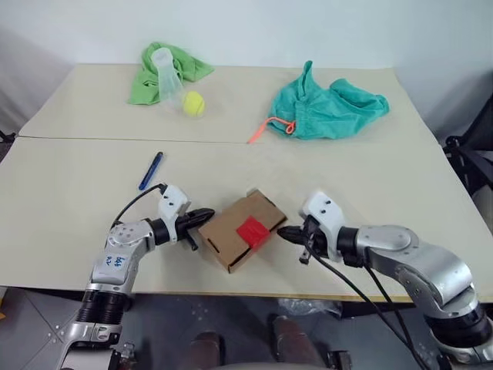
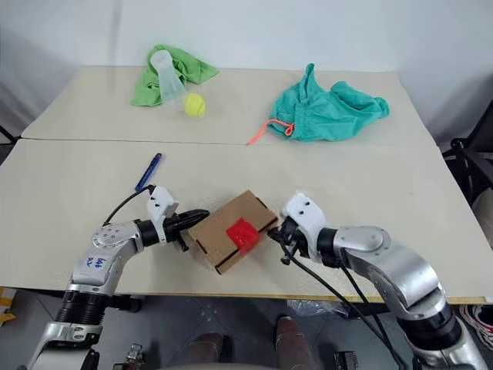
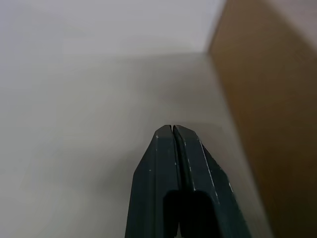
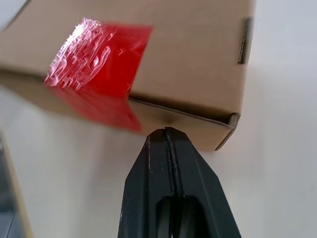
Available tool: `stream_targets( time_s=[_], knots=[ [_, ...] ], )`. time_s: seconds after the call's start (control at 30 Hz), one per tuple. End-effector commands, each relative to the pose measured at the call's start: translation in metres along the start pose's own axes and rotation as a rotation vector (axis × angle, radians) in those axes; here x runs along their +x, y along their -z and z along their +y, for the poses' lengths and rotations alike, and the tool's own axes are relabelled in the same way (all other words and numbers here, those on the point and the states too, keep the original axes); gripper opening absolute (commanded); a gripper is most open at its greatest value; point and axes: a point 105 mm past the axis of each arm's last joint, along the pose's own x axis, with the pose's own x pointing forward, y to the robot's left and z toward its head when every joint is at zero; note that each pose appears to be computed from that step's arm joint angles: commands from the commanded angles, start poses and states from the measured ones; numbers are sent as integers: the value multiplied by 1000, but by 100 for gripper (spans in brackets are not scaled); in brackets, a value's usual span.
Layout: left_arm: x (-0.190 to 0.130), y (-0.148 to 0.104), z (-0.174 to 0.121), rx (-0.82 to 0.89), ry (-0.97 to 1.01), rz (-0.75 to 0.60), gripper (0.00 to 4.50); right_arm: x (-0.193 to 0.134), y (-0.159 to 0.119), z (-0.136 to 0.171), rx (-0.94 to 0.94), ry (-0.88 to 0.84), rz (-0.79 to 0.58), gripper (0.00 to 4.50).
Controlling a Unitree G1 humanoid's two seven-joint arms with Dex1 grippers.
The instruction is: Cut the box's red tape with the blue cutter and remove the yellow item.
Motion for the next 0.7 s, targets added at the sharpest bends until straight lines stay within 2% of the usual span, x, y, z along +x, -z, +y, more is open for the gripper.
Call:
stream_targets(
  time_s=[0.03, 0.23, 0.47, 0.53, 0.7],
  knots=[
    [4, -9, -21, -2, 102, -11, 3, 6, -17, -18, -34, 63, -59, 0],
    [9, -15, -45, -25, 221, -3, 3, 20, -32, -32, -65, 81, -100, 0],
    [19, -26, -69, -45, 335, -7, 3, 41, -61, -46, -76, 125, -243, 0],
    [19, -26, -70, -58, 327, -2, 3, 40, -68, -50, -101, 157, -279, 0],
    [1, -11, -43, -75, 192, 35, 3, 6, -74, -73, -130, 291, -300, 0]
  ],
)
